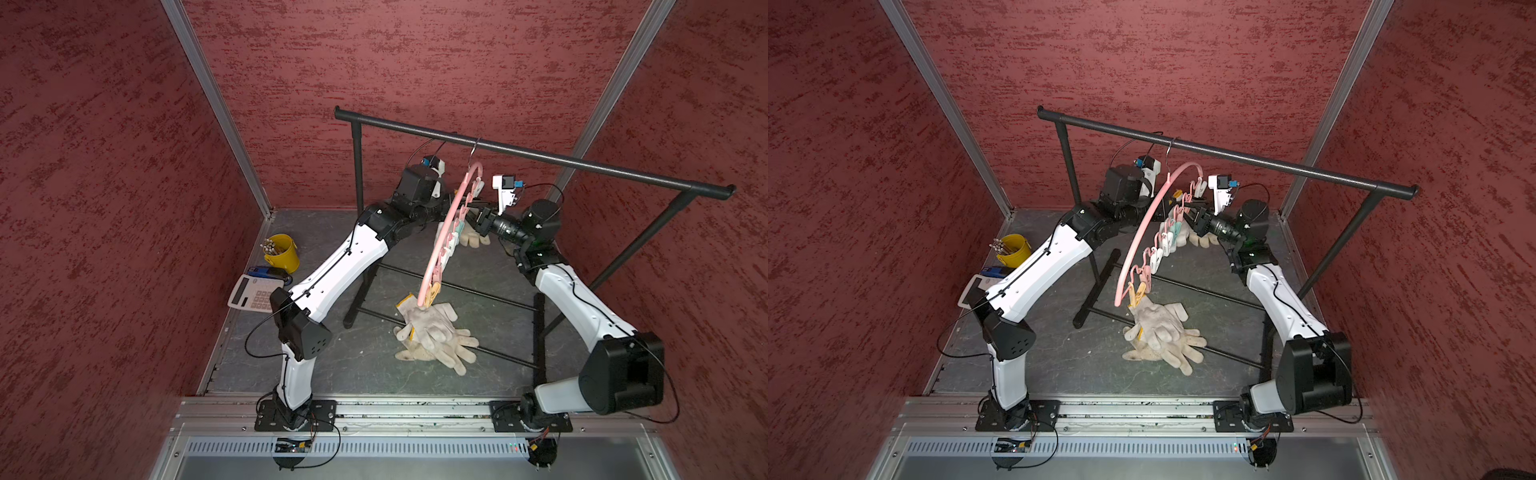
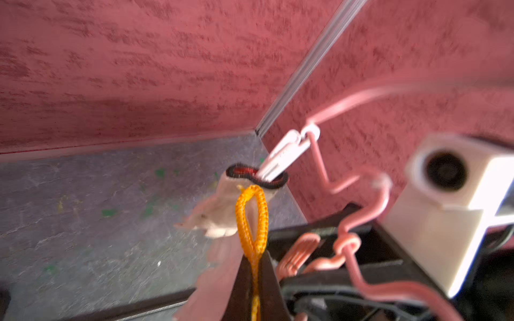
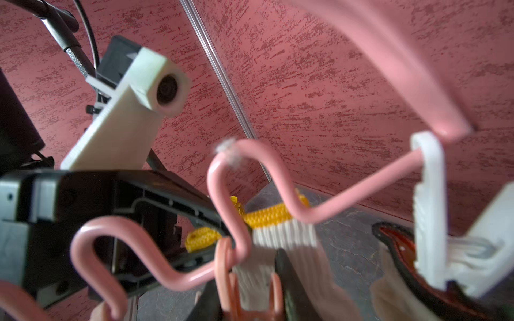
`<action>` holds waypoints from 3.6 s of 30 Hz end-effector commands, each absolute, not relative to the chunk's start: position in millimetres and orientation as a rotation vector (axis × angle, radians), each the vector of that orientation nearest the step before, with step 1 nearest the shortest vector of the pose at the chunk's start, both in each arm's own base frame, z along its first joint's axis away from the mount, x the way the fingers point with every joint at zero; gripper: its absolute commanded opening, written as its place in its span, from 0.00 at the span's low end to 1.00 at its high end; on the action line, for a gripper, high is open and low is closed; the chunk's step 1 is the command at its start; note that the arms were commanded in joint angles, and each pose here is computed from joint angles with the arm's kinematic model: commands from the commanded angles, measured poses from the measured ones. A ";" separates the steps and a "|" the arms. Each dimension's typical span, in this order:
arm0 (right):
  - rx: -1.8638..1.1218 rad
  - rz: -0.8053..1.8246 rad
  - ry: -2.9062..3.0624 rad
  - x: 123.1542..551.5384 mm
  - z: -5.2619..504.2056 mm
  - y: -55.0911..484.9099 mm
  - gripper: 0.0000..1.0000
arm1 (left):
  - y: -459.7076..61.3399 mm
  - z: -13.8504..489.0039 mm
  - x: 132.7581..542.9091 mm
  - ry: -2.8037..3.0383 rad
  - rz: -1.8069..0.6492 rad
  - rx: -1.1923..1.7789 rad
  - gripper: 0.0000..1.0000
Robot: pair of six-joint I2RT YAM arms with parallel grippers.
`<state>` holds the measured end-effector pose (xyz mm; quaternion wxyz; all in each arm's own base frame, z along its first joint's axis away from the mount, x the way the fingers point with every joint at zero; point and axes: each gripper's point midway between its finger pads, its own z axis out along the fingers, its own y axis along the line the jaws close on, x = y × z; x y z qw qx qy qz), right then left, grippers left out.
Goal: Clip the gloves onto a hanger to dry
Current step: Open the clamp at the hanger, then clamp the glove onto the hanger.
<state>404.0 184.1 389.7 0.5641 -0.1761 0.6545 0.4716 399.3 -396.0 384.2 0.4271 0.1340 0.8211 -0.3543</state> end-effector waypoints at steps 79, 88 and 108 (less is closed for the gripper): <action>-0.591 1.180 1.452 361.7 410.8 193.7 0.11 | -401.6 372.0 350.8 1.767 -0.945 0.942 0.00; -0.581 1.171 1.456 363.3 407.8 190.0 0.11 | -391.4 367.3 349.8 1.765 -0.928 0.952 0.00; -0.586 1.182 1.448 360.6 407.3 189.7 0.11 | -390.8 380.5 342.8 1.665 -0.935 0.988 0.00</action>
